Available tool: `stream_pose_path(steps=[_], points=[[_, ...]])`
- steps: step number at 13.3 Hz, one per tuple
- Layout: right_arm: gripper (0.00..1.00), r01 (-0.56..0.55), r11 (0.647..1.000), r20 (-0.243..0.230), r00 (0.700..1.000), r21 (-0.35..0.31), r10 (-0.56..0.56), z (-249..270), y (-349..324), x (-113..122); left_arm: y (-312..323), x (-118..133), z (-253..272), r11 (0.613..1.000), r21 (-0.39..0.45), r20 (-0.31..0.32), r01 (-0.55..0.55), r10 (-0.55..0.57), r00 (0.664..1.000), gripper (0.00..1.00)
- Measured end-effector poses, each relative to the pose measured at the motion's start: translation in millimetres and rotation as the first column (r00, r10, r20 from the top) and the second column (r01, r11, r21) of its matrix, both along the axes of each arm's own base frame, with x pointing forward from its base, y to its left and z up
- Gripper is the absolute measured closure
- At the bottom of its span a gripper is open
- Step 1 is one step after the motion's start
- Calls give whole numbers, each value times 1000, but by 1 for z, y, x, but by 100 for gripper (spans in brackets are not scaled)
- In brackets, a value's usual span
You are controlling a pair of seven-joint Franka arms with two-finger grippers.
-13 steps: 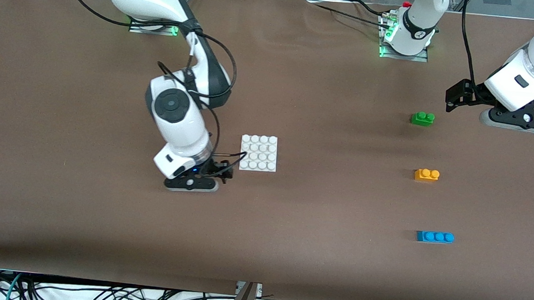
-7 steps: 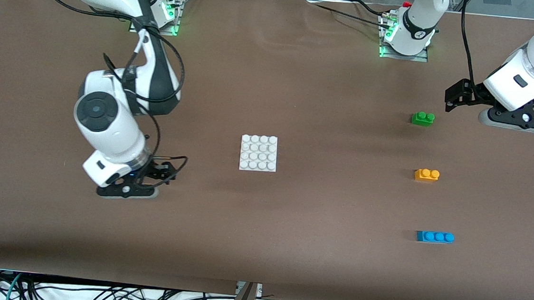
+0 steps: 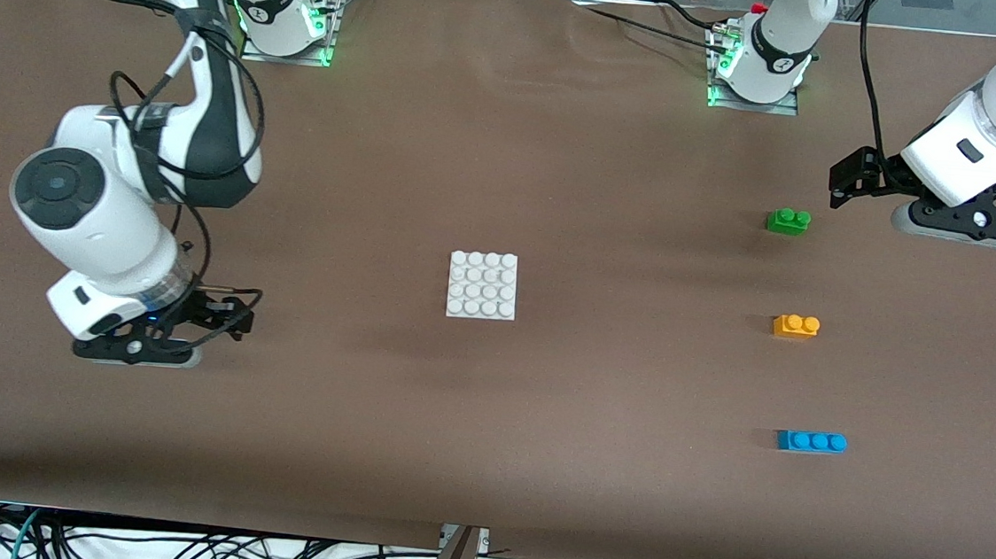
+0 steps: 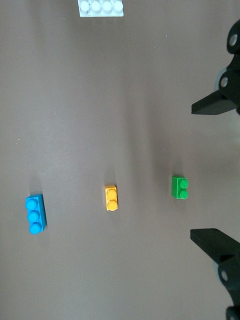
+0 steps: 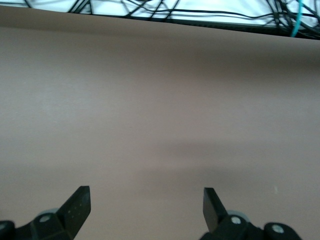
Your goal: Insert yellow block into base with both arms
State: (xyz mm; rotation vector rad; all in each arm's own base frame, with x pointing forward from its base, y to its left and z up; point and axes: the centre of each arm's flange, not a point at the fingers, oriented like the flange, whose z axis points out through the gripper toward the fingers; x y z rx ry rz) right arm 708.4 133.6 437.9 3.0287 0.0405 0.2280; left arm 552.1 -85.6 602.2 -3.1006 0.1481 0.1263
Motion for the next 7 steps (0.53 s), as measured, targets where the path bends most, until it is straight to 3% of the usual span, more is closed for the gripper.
stream_pose_path(steps=[4, 7], points=[[0, 91, 995, 37, 995, 49, -92, 35, -81, 4, -1, 0, 0, 1000, 0, 0, 1, -1, 1000, 0], [0, 107, 989, 89, 989, 102, -116, 87, -142, -12, -2, 0, 0, 1000, 0, 0, 3, -3, 1000, 0]])
